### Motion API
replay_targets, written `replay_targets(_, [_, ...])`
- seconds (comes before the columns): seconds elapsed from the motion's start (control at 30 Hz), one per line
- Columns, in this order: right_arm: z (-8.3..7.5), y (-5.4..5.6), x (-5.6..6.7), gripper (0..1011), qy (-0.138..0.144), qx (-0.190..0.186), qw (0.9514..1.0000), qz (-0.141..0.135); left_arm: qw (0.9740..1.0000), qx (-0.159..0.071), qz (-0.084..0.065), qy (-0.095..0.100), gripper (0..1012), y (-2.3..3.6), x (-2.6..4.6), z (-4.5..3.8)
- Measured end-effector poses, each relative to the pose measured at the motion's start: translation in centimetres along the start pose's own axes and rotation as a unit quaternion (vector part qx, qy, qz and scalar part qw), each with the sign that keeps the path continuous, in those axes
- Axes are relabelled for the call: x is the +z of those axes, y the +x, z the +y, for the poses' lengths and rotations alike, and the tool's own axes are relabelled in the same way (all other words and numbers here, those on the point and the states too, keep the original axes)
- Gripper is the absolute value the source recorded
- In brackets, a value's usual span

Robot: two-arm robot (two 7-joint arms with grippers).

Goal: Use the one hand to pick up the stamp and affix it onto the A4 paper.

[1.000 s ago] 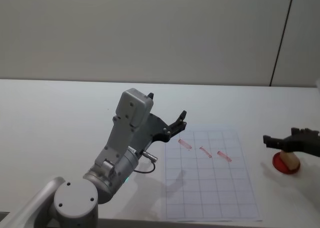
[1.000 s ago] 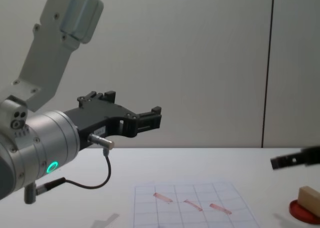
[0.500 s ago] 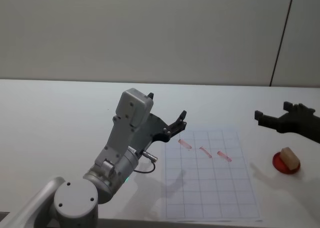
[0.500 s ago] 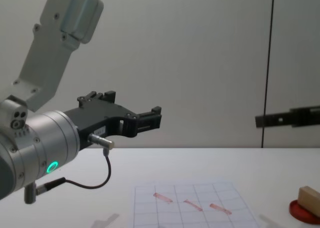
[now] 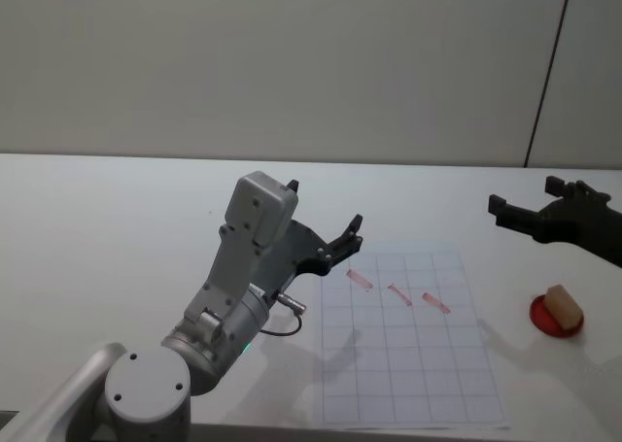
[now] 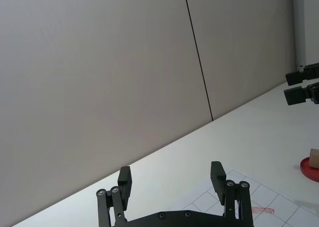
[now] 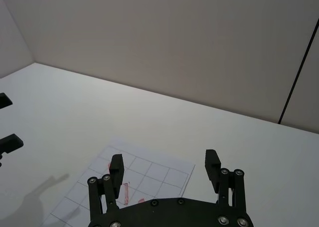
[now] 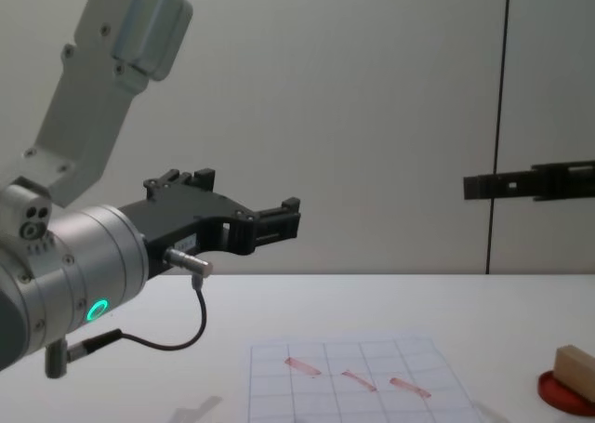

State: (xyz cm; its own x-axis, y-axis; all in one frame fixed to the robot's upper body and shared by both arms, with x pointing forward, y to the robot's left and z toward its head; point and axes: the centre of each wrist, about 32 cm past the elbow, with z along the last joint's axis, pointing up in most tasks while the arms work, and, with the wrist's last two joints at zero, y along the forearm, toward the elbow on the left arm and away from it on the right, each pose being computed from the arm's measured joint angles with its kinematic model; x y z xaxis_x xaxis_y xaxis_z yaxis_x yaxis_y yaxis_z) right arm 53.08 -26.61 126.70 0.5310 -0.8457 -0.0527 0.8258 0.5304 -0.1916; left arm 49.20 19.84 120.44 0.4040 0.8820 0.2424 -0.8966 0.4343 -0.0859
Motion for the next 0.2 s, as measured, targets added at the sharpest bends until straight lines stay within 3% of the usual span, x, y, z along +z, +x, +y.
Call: replay_targets(0.2, [-0.11,-0.15,0.15,1001,0.007,0.002,1.0,-0.001,1.0,0.0,0.0,0.0,1002,0.0,0.0,0.0])
